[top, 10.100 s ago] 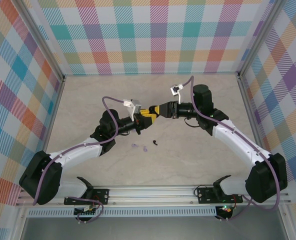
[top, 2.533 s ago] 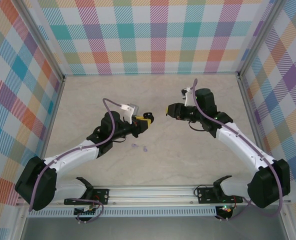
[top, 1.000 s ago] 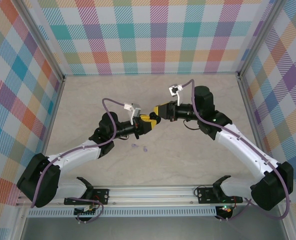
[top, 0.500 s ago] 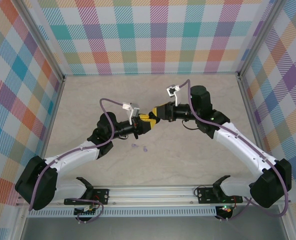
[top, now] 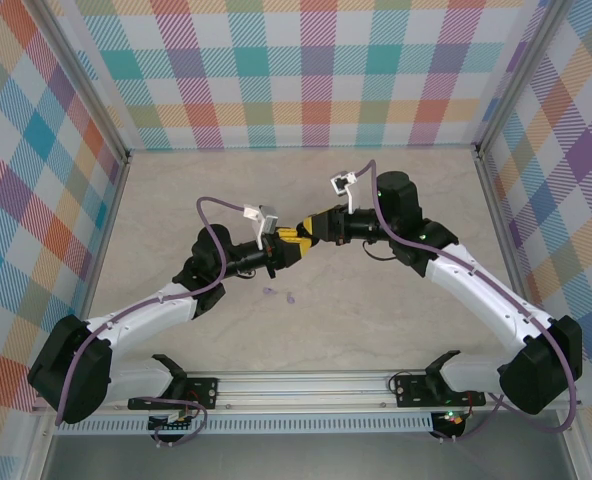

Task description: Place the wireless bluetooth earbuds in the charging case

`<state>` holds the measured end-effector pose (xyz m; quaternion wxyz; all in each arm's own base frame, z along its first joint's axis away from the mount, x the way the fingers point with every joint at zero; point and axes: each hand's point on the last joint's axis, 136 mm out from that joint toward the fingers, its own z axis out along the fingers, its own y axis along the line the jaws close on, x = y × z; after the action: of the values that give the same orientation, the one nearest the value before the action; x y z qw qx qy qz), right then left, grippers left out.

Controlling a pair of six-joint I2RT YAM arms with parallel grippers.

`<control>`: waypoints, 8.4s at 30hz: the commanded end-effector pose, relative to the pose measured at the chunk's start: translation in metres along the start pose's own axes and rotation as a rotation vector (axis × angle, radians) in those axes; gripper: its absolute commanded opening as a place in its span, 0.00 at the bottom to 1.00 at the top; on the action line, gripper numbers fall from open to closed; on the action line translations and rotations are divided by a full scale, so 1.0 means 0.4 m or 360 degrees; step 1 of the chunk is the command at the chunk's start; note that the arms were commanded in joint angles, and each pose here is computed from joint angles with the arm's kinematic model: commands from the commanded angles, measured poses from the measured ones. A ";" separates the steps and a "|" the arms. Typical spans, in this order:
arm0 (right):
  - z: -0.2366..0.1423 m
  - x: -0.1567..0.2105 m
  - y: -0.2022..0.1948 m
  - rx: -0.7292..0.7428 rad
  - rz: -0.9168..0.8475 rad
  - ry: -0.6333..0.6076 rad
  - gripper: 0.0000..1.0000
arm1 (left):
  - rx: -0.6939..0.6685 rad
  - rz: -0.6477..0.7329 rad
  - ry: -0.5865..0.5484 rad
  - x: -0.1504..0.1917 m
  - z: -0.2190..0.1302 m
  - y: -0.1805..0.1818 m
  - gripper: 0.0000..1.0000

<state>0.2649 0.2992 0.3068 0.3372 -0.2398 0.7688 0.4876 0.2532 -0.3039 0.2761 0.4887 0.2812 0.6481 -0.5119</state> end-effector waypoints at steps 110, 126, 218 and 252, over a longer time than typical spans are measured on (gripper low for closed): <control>0.039 0.049 0.062 -0.0002 -0.0191 0.0308 0.45 | 0.0040 0.0262 0.0086 -0.016 -0.028 -0.057 0.06; -0.038 -0.001 -0.064 0.0532 -0.0125 0.0051 0.48 | -0.0101 0.0213 0.0092 -0.015 -0.041 -0.027 0.05; -0.087 0.031 -0.006 -0.0104 -0.0052 0.0008 0.27 | 0.0035 -0.0019 0.0055 -0.007 0.026 -0.013 0.08; -0.130 0.150 -0.263 0.0778 0.0234 0.0183 0.32 | -0.0812 -0.0748 0.0772 0.204 0.222 0.542 0.13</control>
<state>0.2868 0.2088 0.2217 0.3158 -0.1275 0.8901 0.3029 0.4346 -0.3278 0.1139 0.2563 0.1024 0.8960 -0.3480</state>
